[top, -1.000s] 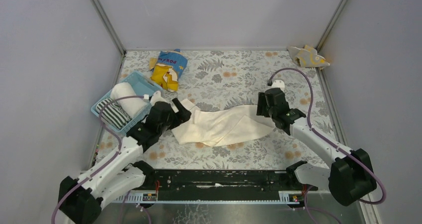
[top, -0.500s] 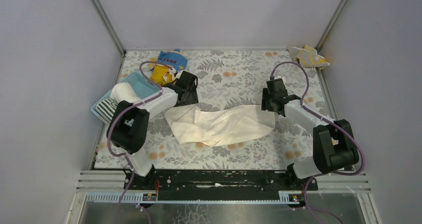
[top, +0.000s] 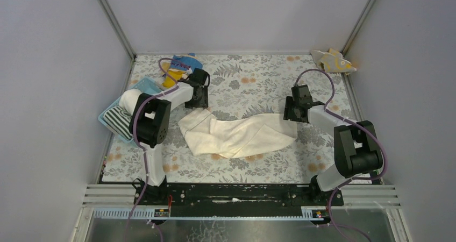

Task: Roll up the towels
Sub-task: Flatten out the towel at the center of the board.

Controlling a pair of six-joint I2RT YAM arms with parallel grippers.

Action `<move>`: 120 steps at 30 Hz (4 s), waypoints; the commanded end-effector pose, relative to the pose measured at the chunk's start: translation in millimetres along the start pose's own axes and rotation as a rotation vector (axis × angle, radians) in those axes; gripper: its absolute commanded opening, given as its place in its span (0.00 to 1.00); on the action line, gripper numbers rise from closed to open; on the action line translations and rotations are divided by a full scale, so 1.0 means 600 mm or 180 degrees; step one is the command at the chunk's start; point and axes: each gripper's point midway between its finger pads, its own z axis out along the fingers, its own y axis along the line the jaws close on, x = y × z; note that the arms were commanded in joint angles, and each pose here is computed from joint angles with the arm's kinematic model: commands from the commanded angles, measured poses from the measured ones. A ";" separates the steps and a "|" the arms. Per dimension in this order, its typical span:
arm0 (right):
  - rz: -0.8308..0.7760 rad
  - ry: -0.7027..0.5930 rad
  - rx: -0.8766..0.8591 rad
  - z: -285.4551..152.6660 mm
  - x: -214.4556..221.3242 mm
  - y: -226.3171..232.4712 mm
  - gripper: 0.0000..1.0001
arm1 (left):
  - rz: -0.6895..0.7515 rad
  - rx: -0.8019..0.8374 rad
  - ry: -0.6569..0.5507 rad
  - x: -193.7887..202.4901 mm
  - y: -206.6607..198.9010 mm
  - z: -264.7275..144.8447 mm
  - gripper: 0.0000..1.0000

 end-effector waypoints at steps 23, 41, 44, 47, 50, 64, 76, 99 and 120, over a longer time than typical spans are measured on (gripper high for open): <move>0.0095 0.0675 -0.0236 0.069 0.019 -0.006 0.48 | -0.0011 0.0171 0.0765 0.089 0.021 0.036 0.00; 0.0209 0.0065 0.0041 0.007 -0.106 -0.057 0.11 | -0.0577 0.0358 -0.0308 -0.074 0.078 -0.118 0.00; 0.0166 0.0306 -0.0153 0.004 -0.079 -0.040 0.22 | -0.0573 0.0420 -0.0201 -0.060 0.071 -0.109 0.00; 0.0143 0.0395 -0.0249 0.000 -0.054 -0.035 0.30 | -0.0578 0.0392 -0.0111 -0.042 0.072 -0.091 0.00; 0.0084 0.0593 -0.0365 0.001 -0.033 -0.026 0.35 | -0.0593 0.0384 -0.0094 -0.041 0.072 -0.088 0.00; 0.0009 0.0893 -0.0508 0.031 -0.020 -0.010 0.41 | -0.0586 0.0176 -0.0083 -0.036 0.092 -0.087 0.00; -0.0097 0.1125 -0.0391 0.053 0.009 -0.017 0.43 | -0.0588 -0.0019 0.0070 -0.008 0.109 -0.077 0.00; -0.0357 0.1072 0.0825 0.069 -0.004 -0.125 0.00 | -0.0537 -0.0126 0.0435 0.049 0.117 -0.049 0.00; 0.0039 0.0659 0.0910 0.064 -0.052 -0.175 0.02 | -0.0471 0.0085 0.0143 0.010 0.088 -0.088 0.49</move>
